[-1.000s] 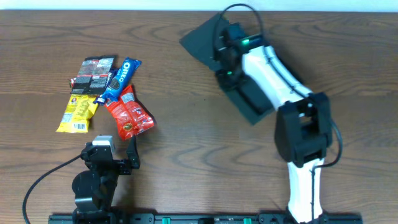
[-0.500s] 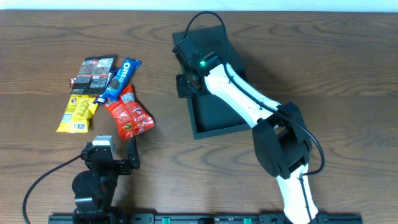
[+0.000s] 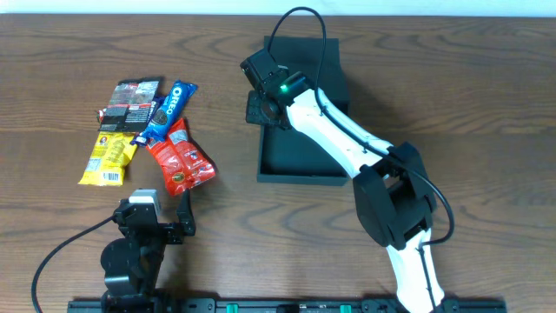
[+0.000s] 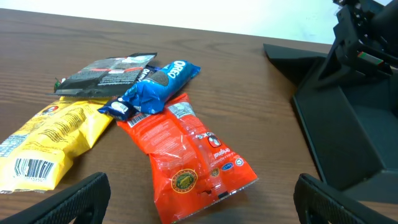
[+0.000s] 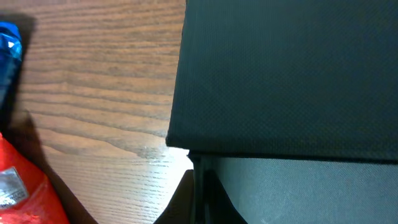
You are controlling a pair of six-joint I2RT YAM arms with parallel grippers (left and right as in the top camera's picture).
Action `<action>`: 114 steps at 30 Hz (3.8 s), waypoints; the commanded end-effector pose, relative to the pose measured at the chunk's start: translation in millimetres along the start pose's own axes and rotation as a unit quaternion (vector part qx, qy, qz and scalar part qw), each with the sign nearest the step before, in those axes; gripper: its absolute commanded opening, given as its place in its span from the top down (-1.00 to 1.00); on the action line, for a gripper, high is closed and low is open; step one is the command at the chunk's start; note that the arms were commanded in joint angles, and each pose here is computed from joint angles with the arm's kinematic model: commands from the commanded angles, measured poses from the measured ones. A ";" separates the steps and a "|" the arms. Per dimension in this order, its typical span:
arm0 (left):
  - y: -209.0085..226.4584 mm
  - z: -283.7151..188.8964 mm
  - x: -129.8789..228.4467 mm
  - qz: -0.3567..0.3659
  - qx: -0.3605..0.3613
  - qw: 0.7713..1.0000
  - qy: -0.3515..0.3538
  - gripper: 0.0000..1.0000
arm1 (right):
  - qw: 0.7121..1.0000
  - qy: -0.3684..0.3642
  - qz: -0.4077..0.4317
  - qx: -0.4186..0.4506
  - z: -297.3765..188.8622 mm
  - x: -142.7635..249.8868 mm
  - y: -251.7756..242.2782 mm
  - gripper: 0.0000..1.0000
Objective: Pack container
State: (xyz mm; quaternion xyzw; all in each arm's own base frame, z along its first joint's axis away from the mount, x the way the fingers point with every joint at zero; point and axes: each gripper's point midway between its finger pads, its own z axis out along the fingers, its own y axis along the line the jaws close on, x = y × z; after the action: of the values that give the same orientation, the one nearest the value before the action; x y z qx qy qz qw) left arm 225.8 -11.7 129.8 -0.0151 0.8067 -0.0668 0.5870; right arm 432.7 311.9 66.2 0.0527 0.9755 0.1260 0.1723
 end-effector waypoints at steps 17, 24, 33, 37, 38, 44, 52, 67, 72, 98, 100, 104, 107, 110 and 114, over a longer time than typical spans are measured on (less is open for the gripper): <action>-0.4 2.8 10.7 0.008 0.003 1.000 0.013 -0.91 | 0.976 -0.095 -0.191 0.045 -152.0 -48.5 -12.5 -0.98; -0.4 2.8 10.7 0.008 0.003 1.000 0.013 -0.91 | 0.988 -0.007 -0.110 0.110 -155.3 -51.8 -127.5 -0.99; -0.4 2.8 10.6 0.008 0.003 1.000 0.013 -0.91 | 0.993 0.082 -0.063 0.064 -82.7 -11.4 -190.4 -0.78; -0.4 2.8 10.7 0.008 0.003 1.000 0.013 -0.91 | 0.991 0.099 -0.078 0.051 -64.1 6.7 -193.7 -0.67; -0.4 2.8 10.7 0.008 0.003 1.000 0.013 -0.91 | 0.990 0.100 -0.082 0.050 -60.4 9.3 -194.4 -0.58; -0.4 2.8 10.7 0.008 0.003 1.000 0.013 -0.91 | 0.990 0.092 -0.091 0.049 -45.9 14.4 -199.1 0.60; -0.4 2.8 10.7 0.008 0.003 1.000 0.013 -0.91 | 0.990 0.077 -0.107 0.050 -42.8 8.3 -199.4 0.85; -0.4 2.8 10.7 0.008 0.003 1.000 0.013 -0.91 | 0.996 0.081 -0.016 0.039 -42.3 13.0 -189.8 0.97; -0.4 2.8 10.7 0.008 0.003 1.000 0.013 -0.91 | 0.996 0.077 -0.005 0.039 -41.9 11.4 -189.0 0.98; -0.4 2.8 10.7 0.008 0.003 1.000 0.013 -0.91 | 0.996 0.055 -0.057 0.039 -42.0 7.8 -163.0 -0.98; -0.4 2.8 10.7 0.008 0.003 1.000 0.013 -0.91 | 0.997 0.048 -0.056 0.036 -54.2 -1.5 -158.2 -0.99; -0.4 2.8 10.7 0.008 0.003 1.000 0.013 -0.91 | 0.997 -0.031 -0.069 0.006 -129.1 -53.7 -126.9 -0.98; -0.4 2.8 10.7 0.008 0.003 1.000 0.013 -0.91 | 0.991 -0.111 -0.076 -0.023 -189.3 -86.4 -107.8 -0.97; -0.4 2.8 10.7 0.008 0.003 1.000 0.013 -0.91 | 0.978 -0.183 -0.089 -0.043 -240.8 -107.8 -100.6 -0.98; -0.4 2.8 10.7 0.008 0.003 1.000 0.013 -0.91 | 0.959 -0.233 -0.155 -0.039 -285.0 -110.5 -101.7 -0.99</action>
State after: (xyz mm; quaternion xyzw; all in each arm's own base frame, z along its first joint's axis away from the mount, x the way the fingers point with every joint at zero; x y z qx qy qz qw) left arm 225.8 -11.7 129.7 -0.0152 0.8068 -0.0669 0.5868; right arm 433.1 139.7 328.0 -0.0378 0.9035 0.1426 0.4024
